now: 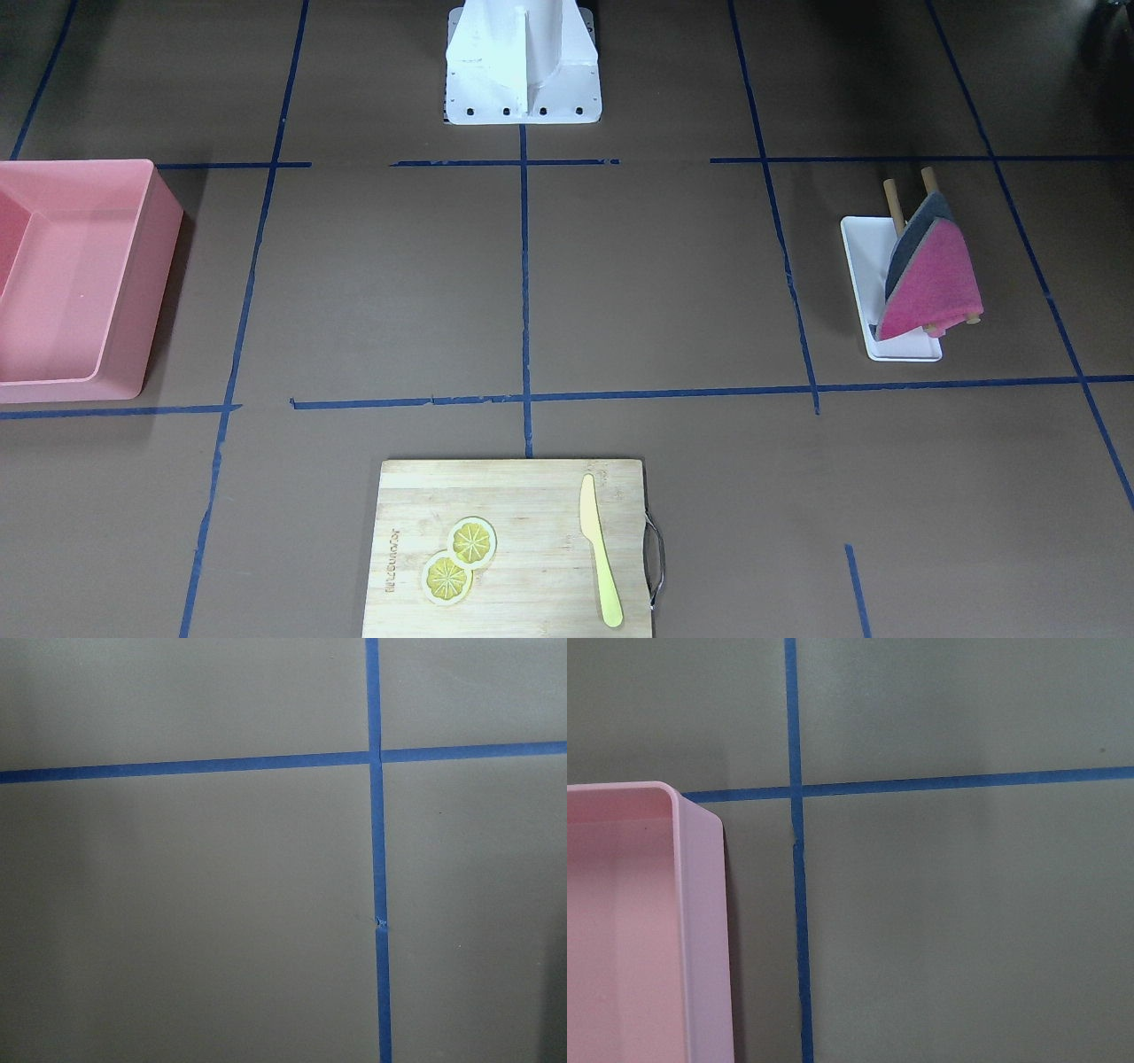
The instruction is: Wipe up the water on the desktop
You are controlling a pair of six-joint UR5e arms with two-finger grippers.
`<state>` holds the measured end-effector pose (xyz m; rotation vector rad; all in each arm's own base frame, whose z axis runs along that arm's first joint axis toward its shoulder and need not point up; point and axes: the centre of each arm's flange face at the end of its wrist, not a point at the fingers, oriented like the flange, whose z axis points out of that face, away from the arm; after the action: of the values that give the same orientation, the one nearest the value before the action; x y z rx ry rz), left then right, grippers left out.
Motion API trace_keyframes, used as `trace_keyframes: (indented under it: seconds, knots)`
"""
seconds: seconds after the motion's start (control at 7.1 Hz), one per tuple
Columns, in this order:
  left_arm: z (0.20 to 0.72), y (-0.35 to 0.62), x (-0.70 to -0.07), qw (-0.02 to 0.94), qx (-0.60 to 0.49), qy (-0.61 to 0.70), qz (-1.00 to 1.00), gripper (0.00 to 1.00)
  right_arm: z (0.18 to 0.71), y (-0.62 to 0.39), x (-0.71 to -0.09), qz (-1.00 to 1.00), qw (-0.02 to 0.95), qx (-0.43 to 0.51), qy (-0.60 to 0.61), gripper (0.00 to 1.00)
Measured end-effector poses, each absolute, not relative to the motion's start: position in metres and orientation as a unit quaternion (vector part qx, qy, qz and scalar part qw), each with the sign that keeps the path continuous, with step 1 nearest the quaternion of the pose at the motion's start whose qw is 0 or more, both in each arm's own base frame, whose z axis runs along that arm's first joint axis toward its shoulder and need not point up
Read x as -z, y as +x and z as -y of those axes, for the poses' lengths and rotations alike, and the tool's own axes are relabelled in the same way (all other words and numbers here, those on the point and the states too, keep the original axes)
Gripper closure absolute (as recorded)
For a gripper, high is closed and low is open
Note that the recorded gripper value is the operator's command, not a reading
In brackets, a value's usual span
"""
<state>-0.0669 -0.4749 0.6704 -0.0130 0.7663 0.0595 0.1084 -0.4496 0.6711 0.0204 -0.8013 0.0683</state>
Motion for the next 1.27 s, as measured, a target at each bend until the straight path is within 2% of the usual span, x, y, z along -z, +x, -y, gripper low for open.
trace_keyframes:
  seconds: [0.56,0.99,1.27]
  knots:
    - [0.479,-0.067,-0.652,0.927,-0.034,0.012,-0.373,0.0,0.45,0.108,-0.669,0.39,0.92,-0.033,0.012,0.0]
    - [0.488,-0.058,-0.575,0.92,-0.042,0.069,-0.383,0.0,0.452,0.109,-0.661,0.388,0.921,-0.028,0.02,0.0]
    - [0.494,-0.017,-0.538,0.895,-0.021,0.061,-0.441,0.0,0.454,0.108,-0.658,0.387,0.921,-0.025,0.024,0.0]
